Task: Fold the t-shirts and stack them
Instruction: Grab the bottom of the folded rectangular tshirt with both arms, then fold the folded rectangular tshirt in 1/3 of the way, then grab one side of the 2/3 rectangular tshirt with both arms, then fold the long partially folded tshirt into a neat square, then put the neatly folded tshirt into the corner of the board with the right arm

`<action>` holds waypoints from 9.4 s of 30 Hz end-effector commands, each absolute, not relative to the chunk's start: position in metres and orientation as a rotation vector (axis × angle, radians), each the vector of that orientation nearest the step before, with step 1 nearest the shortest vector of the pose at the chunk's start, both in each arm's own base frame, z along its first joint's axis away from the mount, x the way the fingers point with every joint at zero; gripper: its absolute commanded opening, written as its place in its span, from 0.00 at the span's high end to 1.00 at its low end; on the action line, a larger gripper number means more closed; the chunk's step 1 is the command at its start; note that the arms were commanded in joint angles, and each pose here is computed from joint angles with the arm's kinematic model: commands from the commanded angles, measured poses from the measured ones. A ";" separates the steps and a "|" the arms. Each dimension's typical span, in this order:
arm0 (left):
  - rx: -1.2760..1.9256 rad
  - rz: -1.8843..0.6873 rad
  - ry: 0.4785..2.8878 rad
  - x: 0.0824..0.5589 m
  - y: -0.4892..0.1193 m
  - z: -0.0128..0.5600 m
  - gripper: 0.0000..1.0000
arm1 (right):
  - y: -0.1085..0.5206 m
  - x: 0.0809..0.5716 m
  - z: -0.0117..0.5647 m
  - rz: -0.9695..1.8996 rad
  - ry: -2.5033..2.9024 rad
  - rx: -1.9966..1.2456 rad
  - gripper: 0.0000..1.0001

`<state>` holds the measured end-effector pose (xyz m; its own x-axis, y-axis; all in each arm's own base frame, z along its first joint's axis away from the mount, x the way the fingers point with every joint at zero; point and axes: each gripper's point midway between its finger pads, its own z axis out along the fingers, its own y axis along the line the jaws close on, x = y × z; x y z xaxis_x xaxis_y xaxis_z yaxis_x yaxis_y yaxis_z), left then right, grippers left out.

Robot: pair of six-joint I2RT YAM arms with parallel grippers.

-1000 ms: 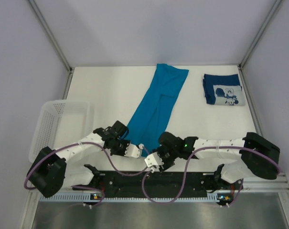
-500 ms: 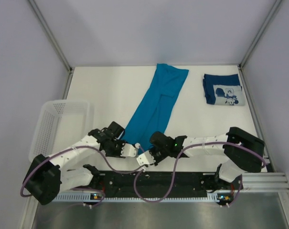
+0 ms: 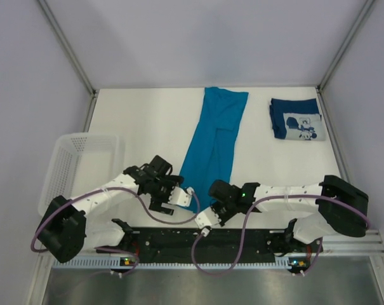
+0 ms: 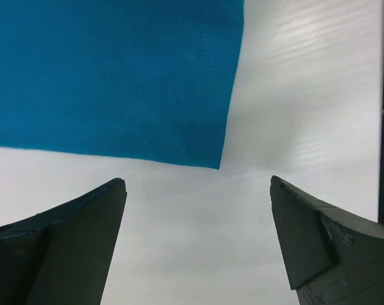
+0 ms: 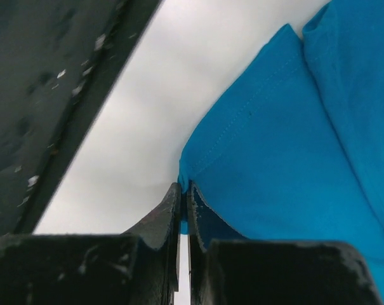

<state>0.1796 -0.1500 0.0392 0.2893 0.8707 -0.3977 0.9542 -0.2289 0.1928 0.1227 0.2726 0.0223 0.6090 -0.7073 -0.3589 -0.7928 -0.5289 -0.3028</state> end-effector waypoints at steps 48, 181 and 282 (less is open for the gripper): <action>1.554 -0.354 2.046 0.362 -0.253 0.105 1.00 | 0.226 0.334 0.134 0.260 1.568 -1.434 1.00; 1.316 -0.549 2.226 0.429 -0.256 0.151 1.00 | 0.149 0.365 0.141 0.674 2.035 -0.860 1.00; 0.853 -0.327 2.448 0.398 -0.151 0.112 0.43 | -0.003 0.507 0.166 -0.414 2.505 -0.501 1.00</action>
